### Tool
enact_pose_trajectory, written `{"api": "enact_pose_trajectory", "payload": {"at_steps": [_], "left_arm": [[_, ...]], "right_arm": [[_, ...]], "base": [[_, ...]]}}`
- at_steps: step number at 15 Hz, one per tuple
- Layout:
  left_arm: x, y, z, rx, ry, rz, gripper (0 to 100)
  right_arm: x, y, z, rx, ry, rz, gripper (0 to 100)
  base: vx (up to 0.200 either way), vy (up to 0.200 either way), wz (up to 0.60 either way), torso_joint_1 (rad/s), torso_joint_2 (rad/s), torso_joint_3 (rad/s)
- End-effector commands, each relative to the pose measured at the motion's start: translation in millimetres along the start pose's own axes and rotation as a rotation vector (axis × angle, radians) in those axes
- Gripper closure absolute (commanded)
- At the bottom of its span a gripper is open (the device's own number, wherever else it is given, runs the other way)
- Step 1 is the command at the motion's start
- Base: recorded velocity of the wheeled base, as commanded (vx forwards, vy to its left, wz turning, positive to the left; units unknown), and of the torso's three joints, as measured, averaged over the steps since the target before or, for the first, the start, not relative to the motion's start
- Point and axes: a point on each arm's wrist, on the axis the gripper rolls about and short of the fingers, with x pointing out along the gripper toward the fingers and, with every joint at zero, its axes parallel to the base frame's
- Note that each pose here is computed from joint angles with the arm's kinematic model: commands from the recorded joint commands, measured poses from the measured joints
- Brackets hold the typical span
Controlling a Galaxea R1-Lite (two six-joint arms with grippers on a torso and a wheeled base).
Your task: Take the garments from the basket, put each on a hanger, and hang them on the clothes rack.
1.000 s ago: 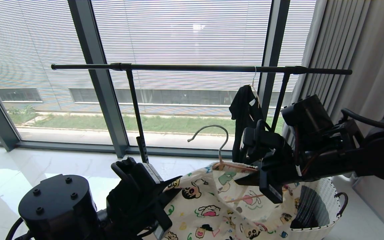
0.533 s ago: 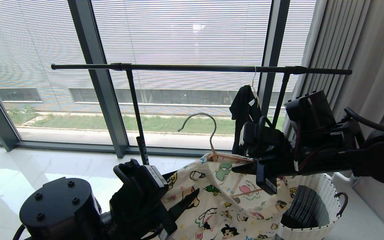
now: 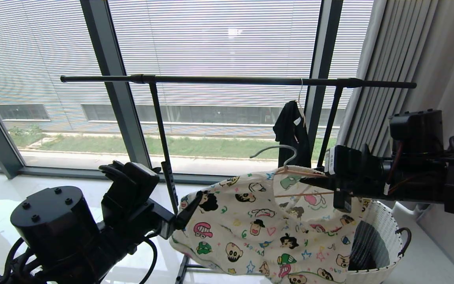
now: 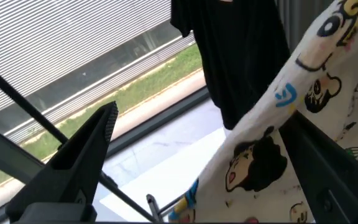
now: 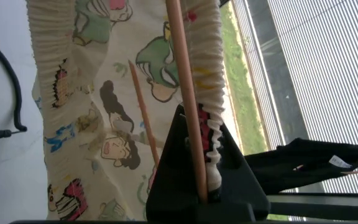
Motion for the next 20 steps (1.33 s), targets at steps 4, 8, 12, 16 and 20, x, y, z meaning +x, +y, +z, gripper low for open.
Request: {"api": "enact_pose_trajectory", "payload": {"at_steps": [4, 8, 12, 16, 20], "left_arm": [[-13.2, 3.4, -12.9, -0.002, 0.017, -0.028, 0], [-23.6, -9.3, -52.9, -0.002, 0.202, -0.148, 0], [16.1, -16.4, -70.9, -0.012, 0.175, -0.138, 0], [24.4, -17.9, -68.9, -0.037, 0.138, -0.184, 100], [21.2, -13.6, -67.2, -0.042, 0.135, -0.167, 100]], "right_arm": [[-28.1, -19.1, -11.6, 0.017, 0.013, -0.088, 100], [-36.5, -19.3, -4.0, 0.034, -0.026, -0.091, 100], [-42.8, -7.4, 12.3, 0.035, -0.076, -0.055, 100], [-46.0, -0.9, 18.0, 0.044, -0.09, -0.041, 100], [-46.0, 0.2, 16.5, 0.057, -0.084, -0.04, 100]], "base": [[0.0, 0.0, 0.0, 0.0, 0.0, 0.0], [0.0, 0.0, 0.0, 0.0, 0.0, 0.0], [0.0, 0.0, 0.0, 0.0, 0.0, 0.0], [0.0, 0.0, 0.0, 0.0, 0.0, 0.0], [0.0, 0.0, 0.0, 0.0, 0.0, 0.0]]}}
